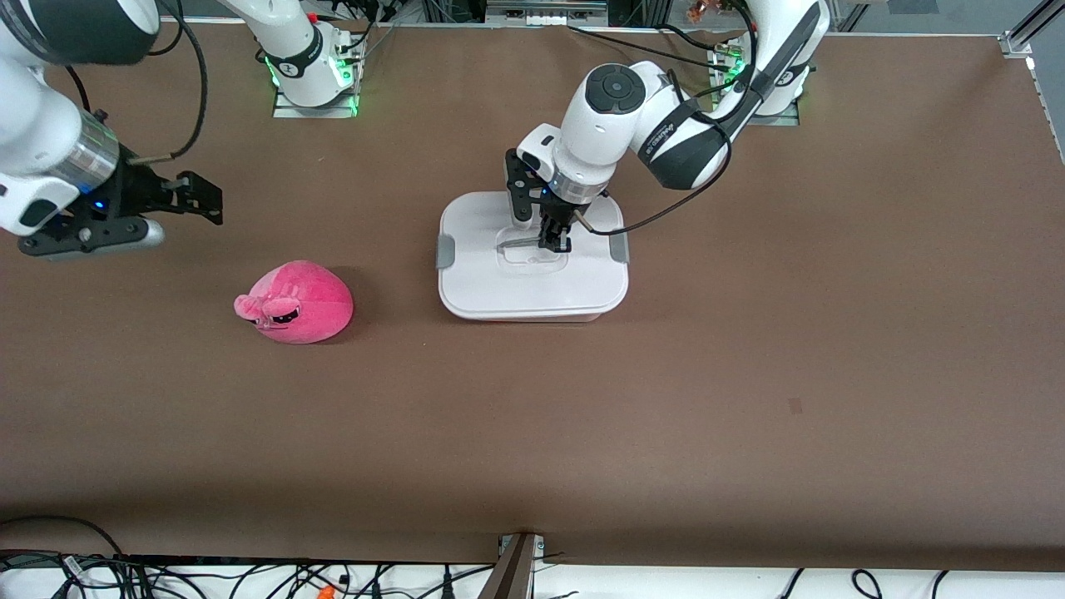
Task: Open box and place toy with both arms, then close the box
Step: 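Lift the lid with the left gripper while the right gripper reaches the toy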
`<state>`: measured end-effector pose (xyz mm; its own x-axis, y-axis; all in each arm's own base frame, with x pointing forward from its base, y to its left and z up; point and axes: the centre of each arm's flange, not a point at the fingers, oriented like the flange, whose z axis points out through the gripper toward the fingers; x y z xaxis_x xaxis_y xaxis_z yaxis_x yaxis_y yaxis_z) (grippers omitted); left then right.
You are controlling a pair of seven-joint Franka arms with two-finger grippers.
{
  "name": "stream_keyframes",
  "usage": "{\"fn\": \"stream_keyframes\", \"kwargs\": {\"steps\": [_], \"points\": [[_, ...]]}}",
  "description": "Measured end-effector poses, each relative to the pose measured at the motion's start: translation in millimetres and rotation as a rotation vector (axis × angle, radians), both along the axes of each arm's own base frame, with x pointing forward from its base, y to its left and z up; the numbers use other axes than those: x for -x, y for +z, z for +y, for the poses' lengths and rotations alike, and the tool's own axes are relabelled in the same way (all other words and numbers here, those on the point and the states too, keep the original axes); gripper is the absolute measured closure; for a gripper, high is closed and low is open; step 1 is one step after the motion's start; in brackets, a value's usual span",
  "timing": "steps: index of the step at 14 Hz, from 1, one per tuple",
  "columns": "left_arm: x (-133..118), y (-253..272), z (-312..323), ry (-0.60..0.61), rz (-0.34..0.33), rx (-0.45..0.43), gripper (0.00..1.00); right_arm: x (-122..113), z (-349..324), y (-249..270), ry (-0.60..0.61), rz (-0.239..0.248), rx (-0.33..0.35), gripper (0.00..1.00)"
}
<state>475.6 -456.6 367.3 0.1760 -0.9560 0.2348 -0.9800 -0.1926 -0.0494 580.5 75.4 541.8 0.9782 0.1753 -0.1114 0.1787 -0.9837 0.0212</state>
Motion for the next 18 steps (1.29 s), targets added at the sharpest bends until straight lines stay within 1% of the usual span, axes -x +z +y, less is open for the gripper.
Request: {"fn": "stream_keyframes", "kwargs": {"steps": [2,4,7,10,12,15,18], "points": [[-3.1,19.9,5.5,0.006,0.023,-0.048,0.93,-14.9,1.0,-40.8,0.002,0.056,0.01,0.0],[-10.5,51.7,21.4,0.026,0.07,-0.13,0.93,-23.3,-0.7,-67.4,0.002,0.092,0.015,0.0],[-30.8,103.2,57.8,0.079,0.137,-0.219,0.93,-22.3,-9.3,-93.3,-0.018,0.117,0.005,0.0],[-64.5,133.6,116.9,0.166,0.196,-0.256,0.93,-14.6,-18.5,-128.2,-0.037,0.121,-0.005,0.0],[-89.0,144.8,168.3,0.198,0.23,-0.269,0.93,-8.9,-19.6,-145.8,-0.04,0.107,-0.012,0.0],[-125.4,160.6,260.6,0.146,0.241,-0.254,0.93,-3.4,-19.9,-164.3,-0.043,0.076,-0.021,0.0],[-151.8,150.7,362.8,0.078,0.264,-0.218,0.93,1.9,-19.5,-181.2,-0.049,0.062,-0.032,0.0]]}}
